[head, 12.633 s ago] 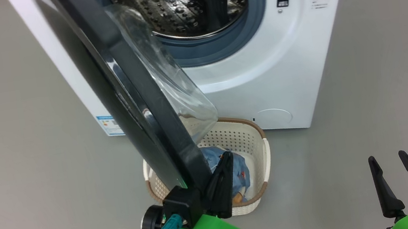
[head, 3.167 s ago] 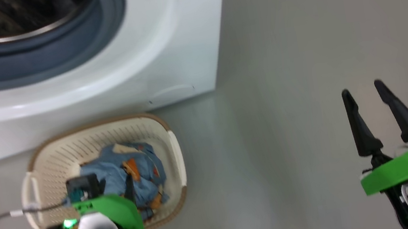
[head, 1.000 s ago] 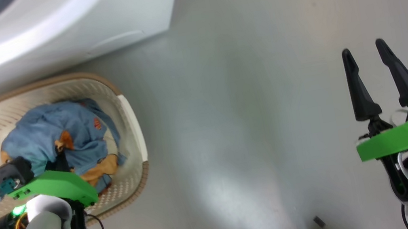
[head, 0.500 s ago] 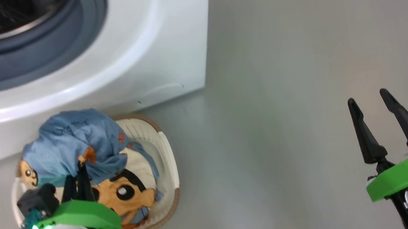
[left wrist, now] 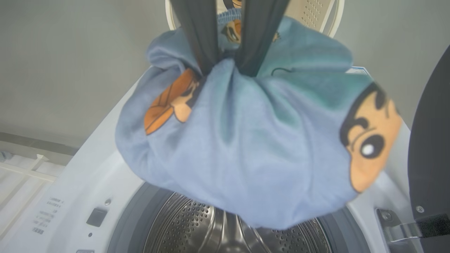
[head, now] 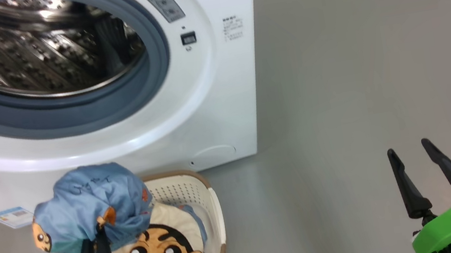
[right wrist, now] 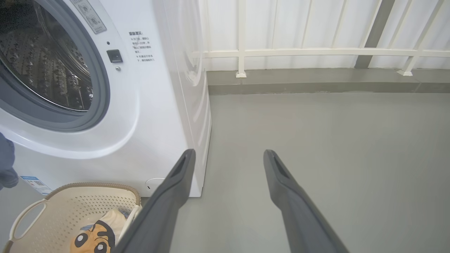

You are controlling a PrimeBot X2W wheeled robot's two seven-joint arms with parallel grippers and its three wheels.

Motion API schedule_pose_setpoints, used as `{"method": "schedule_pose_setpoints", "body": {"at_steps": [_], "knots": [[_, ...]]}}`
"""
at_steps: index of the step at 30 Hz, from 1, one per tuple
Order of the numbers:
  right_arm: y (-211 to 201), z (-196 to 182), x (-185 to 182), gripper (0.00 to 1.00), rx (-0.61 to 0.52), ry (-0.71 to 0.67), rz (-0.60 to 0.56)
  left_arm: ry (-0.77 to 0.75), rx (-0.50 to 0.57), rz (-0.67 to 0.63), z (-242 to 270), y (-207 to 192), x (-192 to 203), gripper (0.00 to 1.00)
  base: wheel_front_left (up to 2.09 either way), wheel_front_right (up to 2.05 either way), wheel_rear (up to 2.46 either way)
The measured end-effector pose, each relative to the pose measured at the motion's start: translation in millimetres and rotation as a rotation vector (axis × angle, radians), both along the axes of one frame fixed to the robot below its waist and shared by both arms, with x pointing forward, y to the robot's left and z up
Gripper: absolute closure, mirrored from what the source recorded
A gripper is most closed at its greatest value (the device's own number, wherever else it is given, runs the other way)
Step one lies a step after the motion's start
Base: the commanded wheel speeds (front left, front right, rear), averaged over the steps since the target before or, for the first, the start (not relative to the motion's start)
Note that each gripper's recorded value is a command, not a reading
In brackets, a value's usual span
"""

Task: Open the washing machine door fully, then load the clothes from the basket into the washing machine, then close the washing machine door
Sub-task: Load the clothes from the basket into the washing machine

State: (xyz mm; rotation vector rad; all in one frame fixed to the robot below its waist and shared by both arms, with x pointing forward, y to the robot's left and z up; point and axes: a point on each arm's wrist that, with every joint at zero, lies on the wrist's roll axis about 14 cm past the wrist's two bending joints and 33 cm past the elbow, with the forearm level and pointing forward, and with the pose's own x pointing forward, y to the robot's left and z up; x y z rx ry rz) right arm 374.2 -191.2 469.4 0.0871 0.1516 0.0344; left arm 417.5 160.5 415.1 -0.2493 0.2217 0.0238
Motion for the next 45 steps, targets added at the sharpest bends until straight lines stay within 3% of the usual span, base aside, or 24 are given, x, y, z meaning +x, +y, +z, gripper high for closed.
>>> {"method": "schedule_pose_setpoints", "body": {"at_steps": [13, 45], "knots": [[20, 24, -18, 0.00, 0.010, -0.060, 0.059, -0.049, 0.012, 0.039, 34, 16, -44, 1.00, 0.00, 0.00, 0.00], [31, 7, -13, 0.00, 0.038, -0.006, 0.080, 0.036, 0.007, 0.008, 19, 9, -44, 1.00, 0.00, 0.00, 0.00]]}}
